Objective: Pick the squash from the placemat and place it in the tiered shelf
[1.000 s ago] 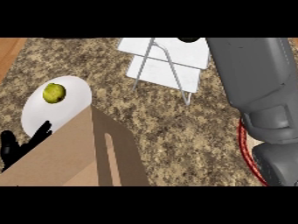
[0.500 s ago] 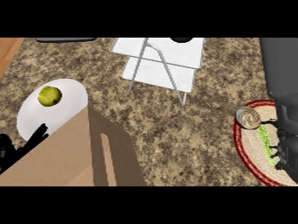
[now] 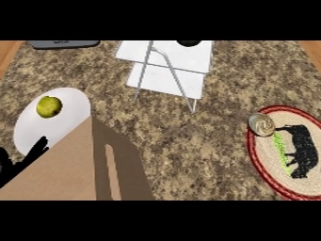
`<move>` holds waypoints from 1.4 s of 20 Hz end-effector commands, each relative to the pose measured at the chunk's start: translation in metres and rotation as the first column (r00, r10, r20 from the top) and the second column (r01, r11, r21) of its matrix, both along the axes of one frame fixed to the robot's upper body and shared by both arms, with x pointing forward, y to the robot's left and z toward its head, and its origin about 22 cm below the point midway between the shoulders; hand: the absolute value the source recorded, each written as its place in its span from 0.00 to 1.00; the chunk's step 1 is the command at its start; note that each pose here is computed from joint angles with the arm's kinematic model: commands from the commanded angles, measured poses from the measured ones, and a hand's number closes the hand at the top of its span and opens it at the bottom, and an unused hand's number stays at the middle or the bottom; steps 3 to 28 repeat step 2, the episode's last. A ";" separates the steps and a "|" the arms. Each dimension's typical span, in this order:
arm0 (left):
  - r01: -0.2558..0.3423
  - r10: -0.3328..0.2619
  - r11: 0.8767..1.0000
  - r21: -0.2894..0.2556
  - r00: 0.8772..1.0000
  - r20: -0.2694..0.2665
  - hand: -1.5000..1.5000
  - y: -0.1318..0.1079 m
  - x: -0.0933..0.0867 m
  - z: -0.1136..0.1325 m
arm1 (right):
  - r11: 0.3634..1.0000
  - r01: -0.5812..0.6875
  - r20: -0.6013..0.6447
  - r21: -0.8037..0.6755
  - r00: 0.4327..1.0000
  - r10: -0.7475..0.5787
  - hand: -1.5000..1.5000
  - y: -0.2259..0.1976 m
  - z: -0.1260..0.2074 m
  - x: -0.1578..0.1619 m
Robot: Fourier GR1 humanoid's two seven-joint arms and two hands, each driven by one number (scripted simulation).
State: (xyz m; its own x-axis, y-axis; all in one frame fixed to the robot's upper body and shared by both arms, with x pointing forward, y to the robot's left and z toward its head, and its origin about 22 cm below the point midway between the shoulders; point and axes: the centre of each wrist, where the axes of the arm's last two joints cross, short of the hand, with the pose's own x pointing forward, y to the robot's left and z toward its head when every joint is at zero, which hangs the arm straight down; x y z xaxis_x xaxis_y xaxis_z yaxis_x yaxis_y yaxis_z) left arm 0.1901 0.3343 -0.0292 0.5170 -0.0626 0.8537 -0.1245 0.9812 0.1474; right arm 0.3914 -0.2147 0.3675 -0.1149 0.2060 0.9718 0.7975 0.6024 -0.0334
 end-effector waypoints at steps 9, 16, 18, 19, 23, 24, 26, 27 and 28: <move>-0.010 0.015 0.996 -0.092 0.999 0.052 0.50 -0.022 0.025 0.004 | 1.000 -0.030 -0.009 0.006 0.999 0.030 0.00 -0.034 -0.012 -0.037; -0.010 0.015 0.996 -0.092 0.999 0.052 0.50 -0.022 0.025 0.004 | 1.000 -0.030 -0.009 0.006 0.999 0.030 0.00 -0.034 -0.012 -0.037; -0.010 0.015 0.996 -0.092 0.999 0.052 0.50 -0.022 0.025 0.004 | 1.000 -0.030 -0.009 0.006 0.999 0.030 0.00 -0.034 -0.012 -0.037; -0.010 0.015 0.996 -0.092 0.999 0.052 0.50 -0.022 0.025 0.004 | 1.000 -0.030 -0.009 0.006 0.999 0.030 0.00 -0.034 -0.012 -0.037; -0.010 0.015 0.996 -0.092 0.999 0.052 0.50 -0.022 0.025 0.004 | 1.000 -0.030 -0.009 0.006 0.999 0.030 0.00 -0.034 -0.012 -0.037; -0.010 0.015 0.996 -0.092 0.999 0.052 0.50 -0.022 0.025 0.004 | 1.000 -0.030 -0.009 0.006 0.999 0.030 0.00 -0.034 -0.012 -0.037; -0.010 0.015 0.996 -0.092 0.999 0.052 0.50 -0.022 0.025 0.004 | 1.000 -0.030 -0.009 0.006 0.999 0.030 0.00 -0.034 -0.012 -0.037; -0.010 0.015 0.996 -0.092 0.999 0.052 0.50 -0.022 0.025 0.004 | 1.000 -0.030 -0.009 0.006 0.999 0.030 0.00 -0.034 -0.012 -0.037; -0.010 0.015 0.996 -0.092 0.999 0.052 0.50 -0.022 0.025 0.004 | 1.000 -0.030 -0.009 0.006 0.999 0.030 0.00 -0.034 -0.012 -0.037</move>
